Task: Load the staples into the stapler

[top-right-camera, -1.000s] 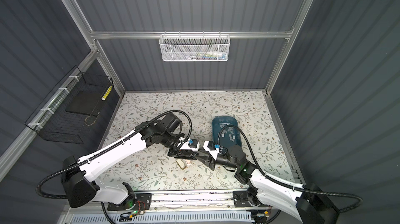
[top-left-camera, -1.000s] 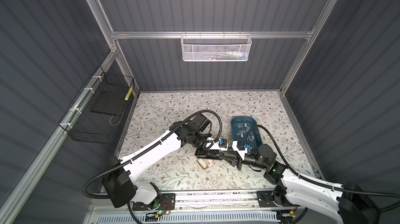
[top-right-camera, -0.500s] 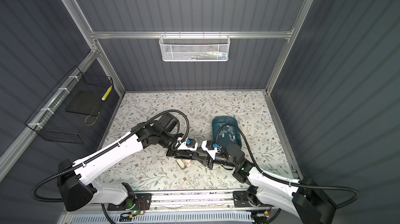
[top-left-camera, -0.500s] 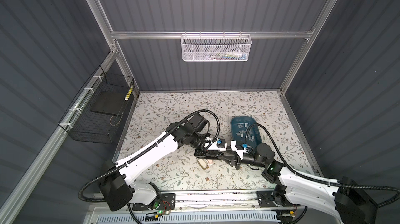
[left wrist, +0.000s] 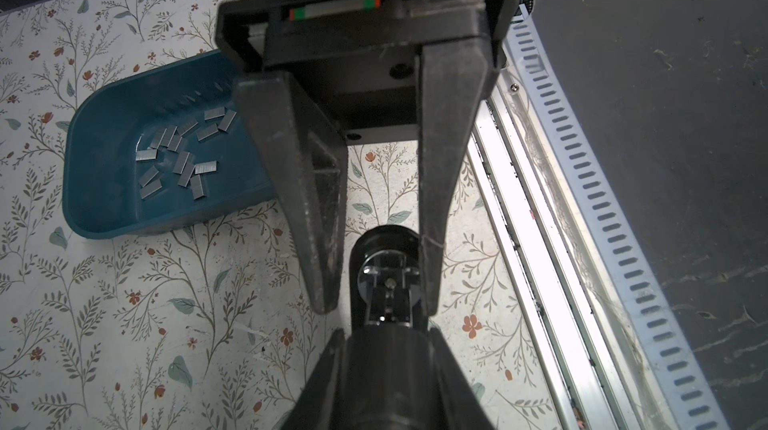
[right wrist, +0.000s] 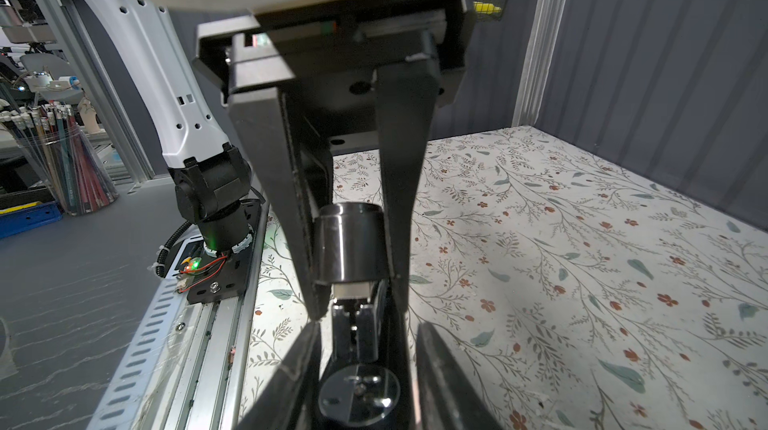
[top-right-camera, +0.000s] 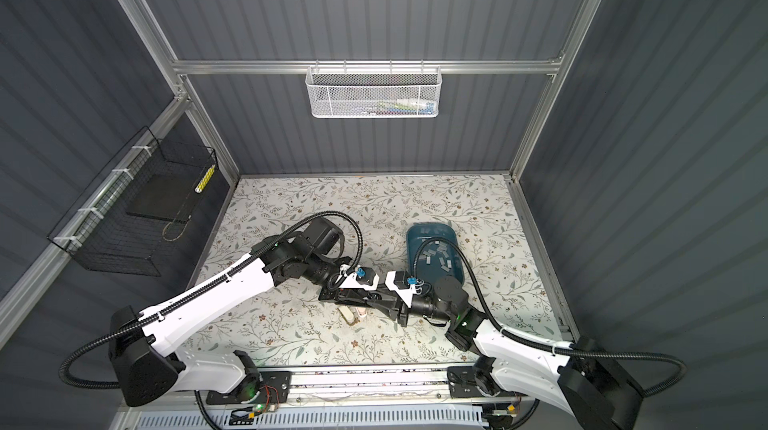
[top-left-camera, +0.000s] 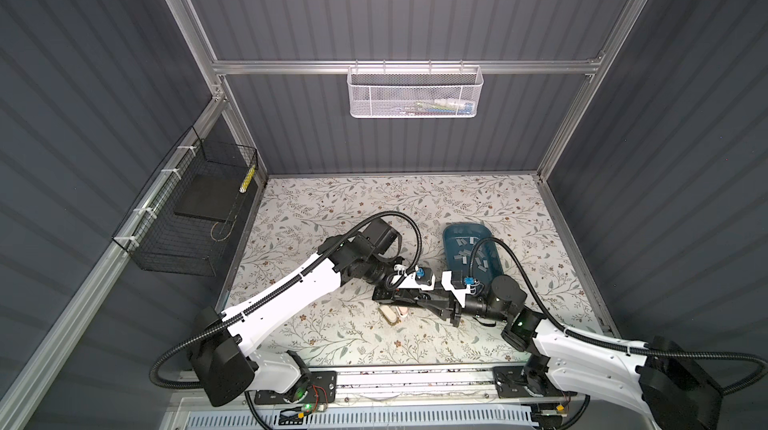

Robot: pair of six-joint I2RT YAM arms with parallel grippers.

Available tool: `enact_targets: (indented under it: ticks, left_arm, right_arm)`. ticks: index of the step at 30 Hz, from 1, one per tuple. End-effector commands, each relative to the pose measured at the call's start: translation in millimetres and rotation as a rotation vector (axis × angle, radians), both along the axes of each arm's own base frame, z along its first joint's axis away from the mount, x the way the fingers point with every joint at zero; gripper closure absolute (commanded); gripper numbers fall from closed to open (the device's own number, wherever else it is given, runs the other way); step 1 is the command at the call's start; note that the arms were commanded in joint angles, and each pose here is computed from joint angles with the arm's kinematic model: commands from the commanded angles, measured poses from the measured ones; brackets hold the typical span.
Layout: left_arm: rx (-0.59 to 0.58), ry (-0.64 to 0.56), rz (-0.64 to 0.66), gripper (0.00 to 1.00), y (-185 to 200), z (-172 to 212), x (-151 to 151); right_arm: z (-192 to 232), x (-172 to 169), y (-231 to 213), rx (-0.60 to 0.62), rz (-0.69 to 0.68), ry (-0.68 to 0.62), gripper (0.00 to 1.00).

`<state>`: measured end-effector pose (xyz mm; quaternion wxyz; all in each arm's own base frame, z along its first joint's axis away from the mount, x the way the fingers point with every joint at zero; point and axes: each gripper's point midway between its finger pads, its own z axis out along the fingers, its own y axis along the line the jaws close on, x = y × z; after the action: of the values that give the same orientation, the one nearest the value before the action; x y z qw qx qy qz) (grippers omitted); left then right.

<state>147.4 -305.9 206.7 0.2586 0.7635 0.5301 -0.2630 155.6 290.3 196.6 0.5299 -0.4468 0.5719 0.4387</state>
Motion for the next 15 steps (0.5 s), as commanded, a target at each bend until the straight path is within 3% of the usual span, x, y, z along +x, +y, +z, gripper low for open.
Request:
enact_targets:
  ticks: [1,7,15]
  left_arm:
    - [-0.104,0.001,-0.069,1.0,-4.8,24.3,-15.0]
    - [-0.134,-0.006,-0.076,1.0,-5.1,30.6,-17.8]
    - [-0.163,-0.015,-0.077,1.0,-4.0,34.5,-20.5]
  right_arm:
    - [3.5,5.0,2.4,-0.001,-0.015,-0.025,0.61]
    - [-1.0,9.0,3.1,-0.024,-0.028,-0.033,0.65]
    - [-17.1,11.3,4.0,-0.088,-0.026,-0.061,0.8]
